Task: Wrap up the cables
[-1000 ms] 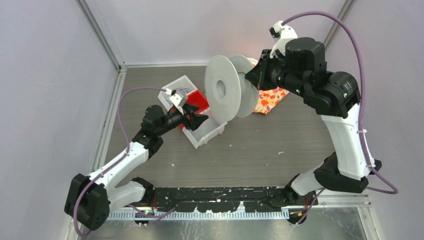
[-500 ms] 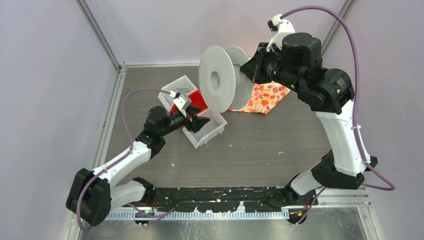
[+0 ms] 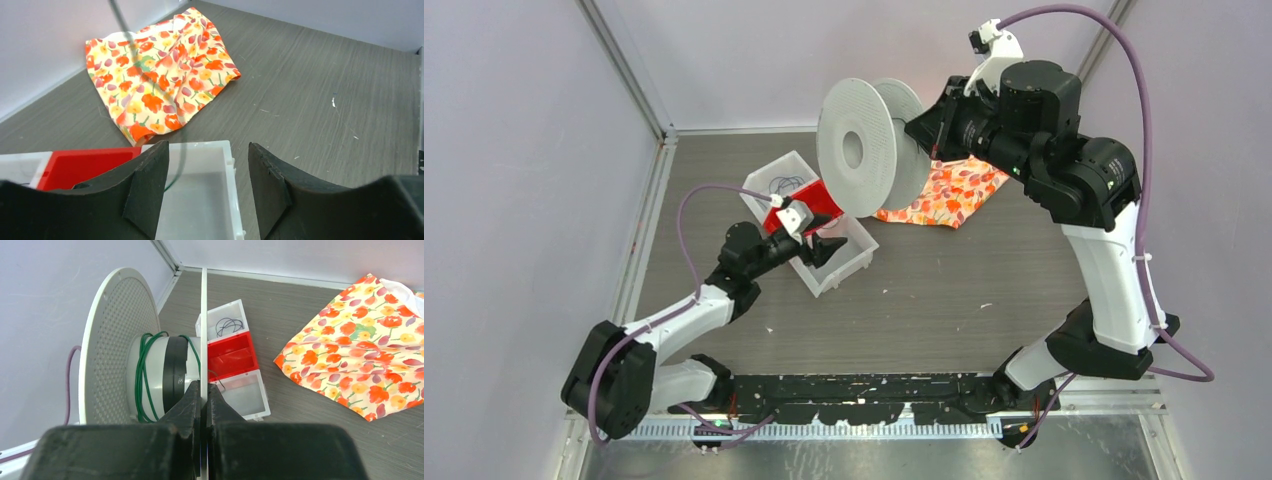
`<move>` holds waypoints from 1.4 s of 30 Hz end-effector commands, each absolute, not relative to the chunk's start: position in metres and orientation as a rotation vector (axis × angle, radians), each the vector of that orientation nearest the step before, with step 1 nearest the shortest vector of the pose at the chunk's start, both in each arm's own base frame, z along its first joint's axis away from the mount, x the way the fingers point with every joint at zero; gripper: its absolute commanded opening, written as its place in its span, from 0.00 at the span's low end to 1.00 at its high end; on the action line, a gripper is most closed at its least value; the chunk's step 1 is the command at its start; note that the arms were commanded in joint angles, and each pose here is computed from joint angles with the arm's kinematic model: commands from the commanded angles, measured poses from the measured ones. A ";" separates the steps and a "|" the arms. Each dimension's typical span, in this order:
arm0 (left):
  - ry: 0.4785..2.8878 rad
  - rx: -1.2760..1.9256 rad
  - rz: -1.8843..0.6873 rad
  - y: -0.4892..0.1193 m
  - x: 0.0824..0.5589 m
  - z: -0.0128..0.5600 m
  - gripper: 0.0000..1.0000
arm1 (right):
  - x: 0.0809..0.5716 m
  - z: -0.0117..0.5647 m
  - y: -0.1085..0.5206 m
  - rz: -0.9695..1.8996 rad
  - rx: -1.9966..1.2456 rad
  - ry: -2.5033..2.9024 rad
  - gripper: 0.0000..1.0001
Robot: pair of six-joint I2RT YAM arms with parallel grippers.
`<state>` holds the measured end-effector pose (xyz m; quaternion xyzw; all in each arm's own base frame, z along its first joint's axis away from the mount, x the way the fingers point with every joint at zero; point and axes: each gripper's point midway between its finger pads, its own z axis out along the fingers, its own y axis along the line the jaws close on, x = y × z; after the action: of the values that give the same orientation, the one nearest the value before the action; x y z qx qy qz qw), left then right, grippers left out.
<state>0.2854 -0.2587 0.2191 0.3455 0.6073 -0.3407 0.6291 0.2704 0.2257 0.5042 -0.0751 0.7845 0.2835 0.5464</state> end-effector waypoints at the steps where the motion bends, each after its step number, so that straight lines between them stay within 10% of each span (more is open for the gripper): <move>1: 1.252 0.811 -0.679 -0.259 0.296 0.241 0.60 | 0.267 0.555 0.230 0.785 -0.143 1.683 0.00; 28: 1.142 0.967 -0.601 -0.294 0.305 0.222 0.58 | 0.258 0.560 0.223 0.798 -0.144 1.667 0.00; 34: 1.148 0.945 -0.635 -0.300 0.310 0.222 0.08 | 0.256 0.562 0.218 0.791 -0.134 1.660 0.00; 42: 1.137 0.963 -0.669 -0.306 0.306 0.222 0.22 | 0.255 0.561 0.216 0.782 -0.133 1.663 0.00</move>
<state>0.3058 -0.2983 0.1890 0.4296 0.5541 -0.2923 0.6503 0.2652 0.2243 0.5118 -0.0767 0.7763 0.2943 0.5521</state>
